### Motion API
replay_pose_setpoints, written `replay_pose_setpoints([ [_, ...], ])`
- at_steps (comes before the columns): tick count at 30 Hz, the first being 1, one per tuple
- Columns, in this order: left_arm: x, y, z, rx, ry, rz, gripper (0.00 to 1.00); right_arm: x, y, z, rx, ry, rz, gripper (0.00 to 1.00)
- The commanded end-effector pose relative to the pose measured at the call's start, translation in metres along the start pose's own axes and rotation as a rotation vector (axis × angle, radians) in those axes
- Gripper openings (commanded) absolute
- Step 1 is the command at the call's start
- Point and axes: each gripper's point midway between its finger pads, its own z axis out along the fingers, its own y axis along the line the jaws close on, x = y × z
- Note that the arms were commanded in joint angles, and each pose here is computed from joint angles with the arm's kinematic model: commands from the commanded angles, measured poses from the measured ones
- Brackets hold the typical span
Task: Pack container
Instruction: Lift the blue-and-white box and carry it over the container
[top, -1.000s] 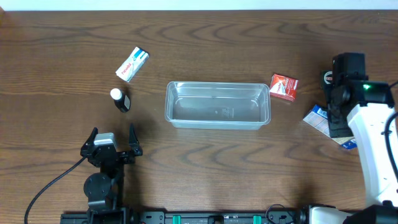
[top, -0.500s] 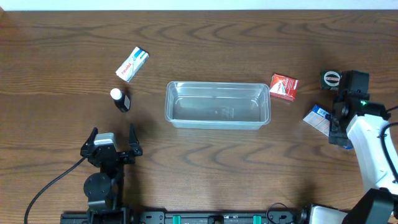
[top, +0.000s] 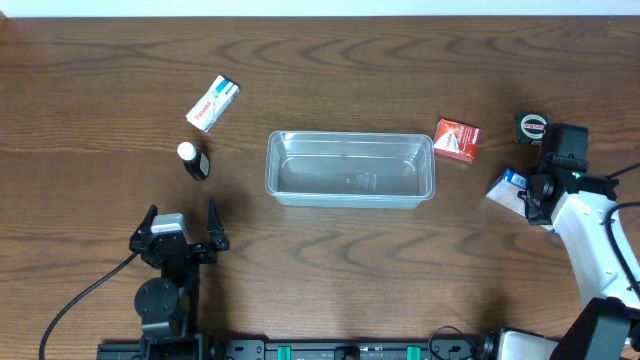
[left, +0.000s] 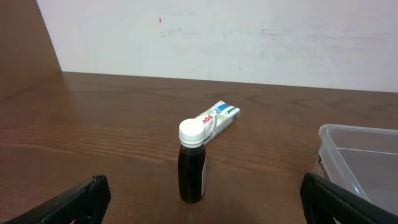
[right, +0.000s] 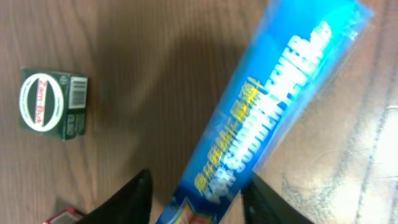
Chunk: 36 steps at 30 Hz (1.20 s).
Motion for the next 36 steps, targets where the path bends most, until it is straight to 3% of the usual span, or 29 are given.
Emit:
replay_pose_setpoints([
  [1, 0.016, 0.003, 0.001, -0.014, 0.048, 0.003, 0.98, 0.001, 0.001, 0.004, -0.006, 0.006, -0.167, 0.35],
  [6, 0.016, 0.003, 0.001, -0.014, 0.048, 0.003, 0.98, 0.013, 0.026, -0.001, -0.134, 0.059, -0.440, 0.02],
  [11, 0.016, 0.003, 0.001, -0.014, 0.048, 0.003, 0.98, 0.025, 0.056, -0.021, -0.329, 0.100, -0.641, 0.01],
  [16, 0.016, 0.003, 0.001, -0.014, 0.048, 0.003, 0.98, 0.028, 0.081, -0.068, -0.535, 0.103, -0.721, 0.01],
  [26, 0.016, 0.003, 0.001, -0.014, 0.048, 0.003, 0.98, 0.057, 0.121, -0.235, -1.248, 0.181, -0.889, 0.01],
  [30, 0.016, 0.003, 0.001, -0.014, 0.048, 0.003, 0.98, 0.089, 0.118, -0.292, -1.566, 0.121, -1.152, 0.01],
  [36, 0.016, 0.003, 0.001, -0.014, 0.048, 0.003, 0.98, 0.141, 0.100, -0.314, -1.772, -0.110, -1.574, 0.01],
])
